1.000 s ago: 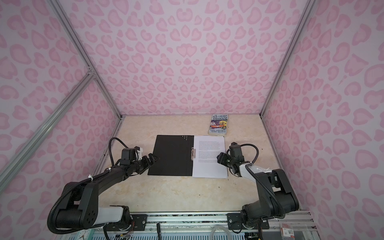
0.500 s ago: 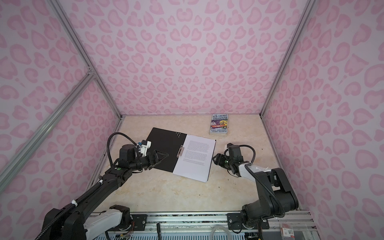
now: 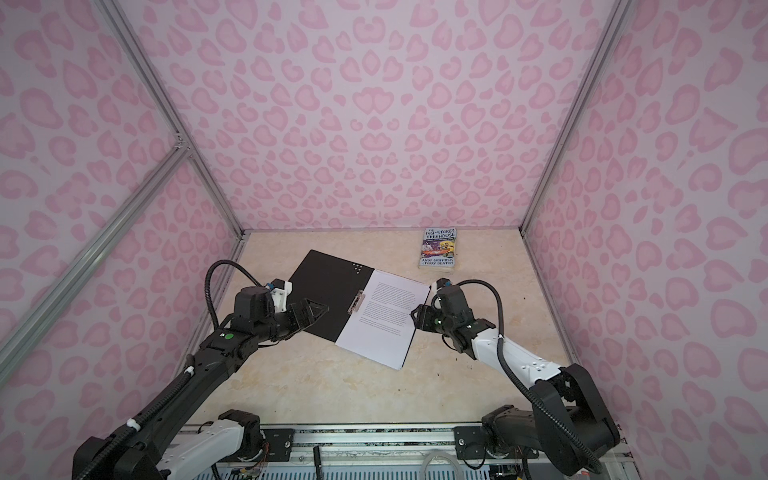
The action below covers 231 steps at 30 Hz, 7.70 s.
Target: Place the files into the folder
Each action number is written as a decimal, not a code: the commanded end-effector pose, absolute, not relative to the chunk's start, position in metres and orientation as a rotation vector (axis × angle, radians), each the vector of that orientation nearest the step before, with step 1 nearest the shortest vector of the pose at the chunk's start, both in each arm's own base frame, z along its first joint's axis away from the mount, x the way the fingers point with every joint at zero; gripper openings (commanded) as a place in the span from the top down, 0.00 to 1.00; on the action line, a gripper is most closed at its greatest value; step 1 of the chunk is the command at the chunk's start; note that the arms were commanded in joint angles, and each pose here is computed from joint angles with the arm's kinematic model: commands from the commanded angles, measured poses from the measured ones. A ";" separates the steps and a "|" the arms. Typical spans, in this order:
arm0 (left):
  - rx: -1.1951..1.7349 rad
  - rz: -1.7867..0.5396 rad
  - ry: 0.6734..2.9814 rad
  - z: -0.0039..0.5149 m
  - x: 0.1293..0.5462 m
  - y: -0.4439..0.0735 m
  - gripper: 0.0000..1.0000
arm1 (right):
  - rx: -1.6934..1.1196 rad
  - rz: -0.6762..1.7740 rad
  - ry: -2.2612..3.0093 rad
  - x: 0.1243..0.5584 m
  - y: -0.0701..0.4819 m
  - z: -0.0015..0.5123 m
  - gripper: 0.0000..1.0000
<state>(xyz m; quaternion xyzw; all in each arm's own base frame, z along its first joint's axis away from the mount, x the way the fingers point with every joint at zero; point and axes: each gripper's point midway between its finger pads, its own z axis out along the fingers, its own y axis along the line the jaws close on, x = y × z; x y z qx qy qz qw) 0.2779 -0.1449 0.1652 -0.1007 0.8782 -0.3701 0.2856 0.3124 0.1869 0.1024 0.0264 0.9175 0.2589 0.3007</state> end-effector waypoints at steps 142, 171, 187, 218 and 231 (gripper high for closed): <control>-0.204 -1.344 2.049 0.215 0.253 -0.138 0.03 | 0.268 0.829 2.641 0.369 0.327 0.055 0.97; 0.288 -1.357 2.092 0.268 0.249 -0.262 0.03 | 0.228 0.771 2.332 0.353 0.178 0.196 0.03; 0.354 -1.336 2.206 0.217 0.311 -0.359 0.03 | 0.325 0.579 2.208 0.295 0.086 0.216 0.03; -0.519 0.267 1.758 0.173 0.296 0.023 0.03 | 0.233 0.123 2.029 0.351 0.028 0.152 0.02; -0.409 0.285 1.741 0.142 0.345 0.052 0.03 | 0.254 -0.107 2.034 0.358 -0.008 0.137 0.02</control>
